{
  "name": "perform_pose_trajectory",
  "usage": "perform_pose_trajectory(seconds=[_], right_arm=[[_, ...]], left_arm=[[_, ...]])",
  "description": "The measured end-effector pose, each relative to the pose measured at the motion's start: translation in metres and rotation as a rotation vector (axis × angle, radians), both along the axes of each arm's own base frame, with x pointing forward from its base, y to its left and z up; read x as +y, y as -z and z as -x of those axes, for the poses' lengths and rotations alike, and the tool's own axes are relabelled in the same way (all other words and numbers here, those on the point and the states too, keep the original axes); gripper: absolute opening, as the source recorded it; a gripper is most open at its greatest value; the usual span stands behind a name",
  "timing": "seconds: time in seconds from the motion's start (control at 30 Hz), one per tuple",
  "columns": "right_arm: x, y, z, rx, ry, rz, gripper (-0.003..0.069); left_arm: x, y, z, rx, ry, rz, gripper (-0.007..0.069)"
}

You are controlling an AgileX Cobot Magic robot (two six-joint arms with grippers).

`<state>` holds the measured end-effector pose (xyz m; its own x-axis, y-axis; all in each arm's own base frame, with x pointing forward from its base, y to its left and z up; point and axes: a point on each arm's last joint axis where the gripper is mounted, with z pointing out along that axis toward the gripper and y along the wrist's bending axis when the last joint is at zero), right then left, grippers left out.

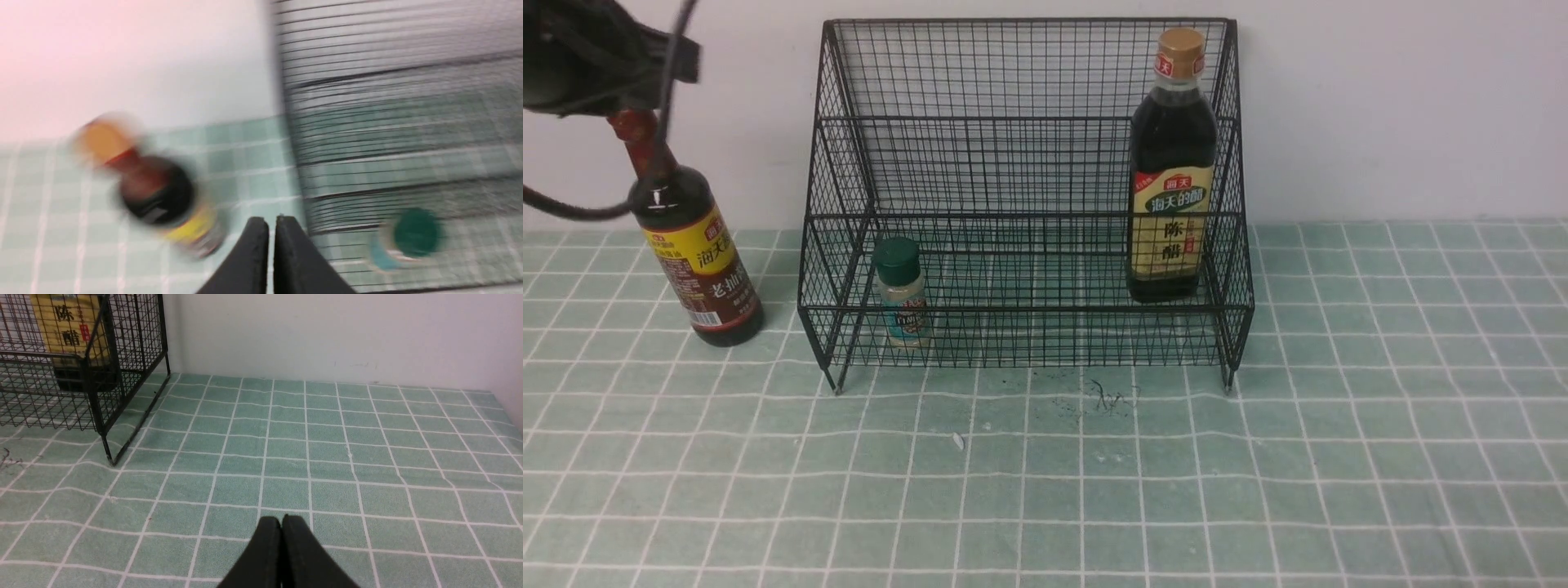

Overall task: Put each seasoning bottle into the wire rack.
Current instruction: Use the left arm to grab the condiment bottle closest to it

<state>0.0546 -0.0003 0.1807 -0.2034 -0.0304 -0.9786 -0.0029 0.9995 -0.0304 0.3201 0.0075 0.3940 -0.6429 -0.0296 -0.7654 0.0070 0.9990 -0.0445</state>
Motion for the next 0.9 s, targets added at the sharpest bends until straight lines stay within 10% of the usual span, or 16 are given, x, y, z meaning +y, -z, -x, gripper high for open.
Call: perform_pose_trajectory(seconds=[0.3,0.73,0.9], right_arm=[[0.0,0.0,0.0,0.0,0.0,0.0,-0.0015],[0.0,0.0,0.0,0.0,0.0,0.0,-0.0015],[0.0,0.0,0.0,0.0,0.0,0.0,-0.0015]], left_arm=[[0.044,-0.003,-0.004,-0.08,-0.151,-0.009,0.0036],[0.042,0.031,-0.053,-0.153,-0.098,-0.065,0.0511],[0.044,0.052,-0.07,-0.141,-0.097,-0.069,0.0586]])
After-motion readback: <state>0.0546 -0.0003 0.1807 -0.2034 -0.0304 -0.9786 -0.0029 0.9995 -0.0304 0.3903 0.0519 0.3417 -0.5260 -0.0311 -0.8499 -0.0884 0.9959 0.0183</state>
